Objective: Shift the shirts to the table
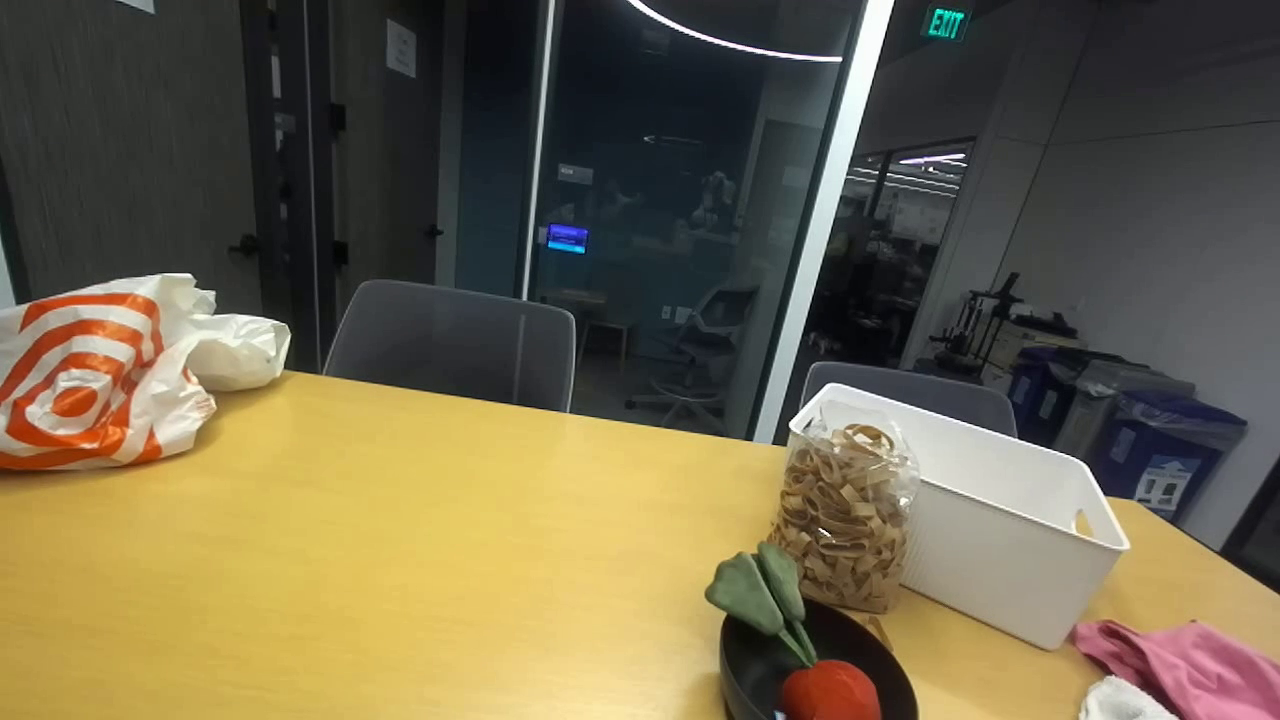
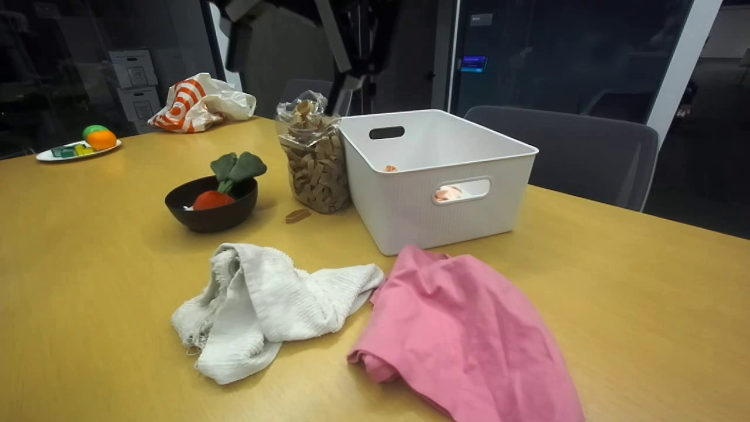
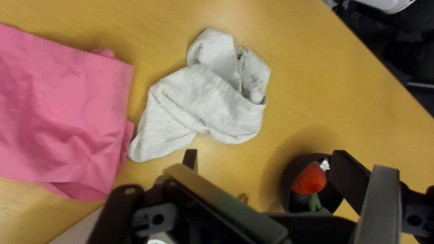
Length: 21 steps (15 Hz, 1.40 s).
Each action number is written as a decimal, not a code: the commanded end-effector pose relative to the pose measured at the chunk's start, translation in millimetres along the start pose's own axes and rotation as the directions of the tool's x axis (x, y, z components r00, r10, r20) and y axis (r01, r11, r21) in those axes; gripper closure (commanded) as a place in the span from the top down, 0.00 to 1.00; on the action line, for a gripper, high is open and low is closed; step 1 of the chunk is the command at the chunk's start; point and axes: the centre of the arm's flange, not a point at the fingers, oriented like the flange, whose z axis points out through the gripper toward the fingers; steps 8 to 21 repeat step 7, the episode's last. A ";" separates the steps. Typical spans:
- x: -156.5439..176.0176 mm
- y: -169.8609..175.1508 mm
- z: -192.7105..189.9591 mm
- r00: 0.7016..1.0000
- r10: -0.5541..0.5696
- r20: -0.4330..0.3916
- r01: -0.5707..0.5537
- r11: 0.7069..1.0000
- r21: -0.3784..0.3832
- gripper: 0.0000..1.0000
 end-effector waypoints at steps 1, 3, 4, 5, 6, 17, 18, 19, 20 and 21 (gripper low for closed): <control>-16.8 -22.6 -33.3 0.998 -0.049 0.040 0.046 0.996 0.075 1.00; -24.1 -30.1 -37.7 0.994 -0.102 0.050 0.094 0.986 0.139 1.00; -20.7 -24.4 -22.8 0.997 -0.050 0.052 0.045 0.995 0.088 1.00; -23.3 -26.6 -25.0 0.996 -0.066 0.056 0.059 0.993 0.106 1.00; -24.4 -27.2 -25.8 0.996 -0.073 0.056 0.066 0.991 0.115 1.00; -24.9 -27.2 -25.8 0.995 -0.077 0.057 0.070 0.990 0.119 1.00; -24.9 -27.2 -25.8 0.995 -0.077 0.057 0.070 0.990 0.119 1.00; -24.9 -27.2 -25.8 0.995 -0.077 0.057 0.070 0.990 0.119 1.00; -24.9 -27.2 -25.8 0.995 -0.077 0.057 0.070 0.990 0.119 1.00; -24.9 -27.2 -25.8 0.995 -0.077 0.057 0.070 0.990 0.119 1.00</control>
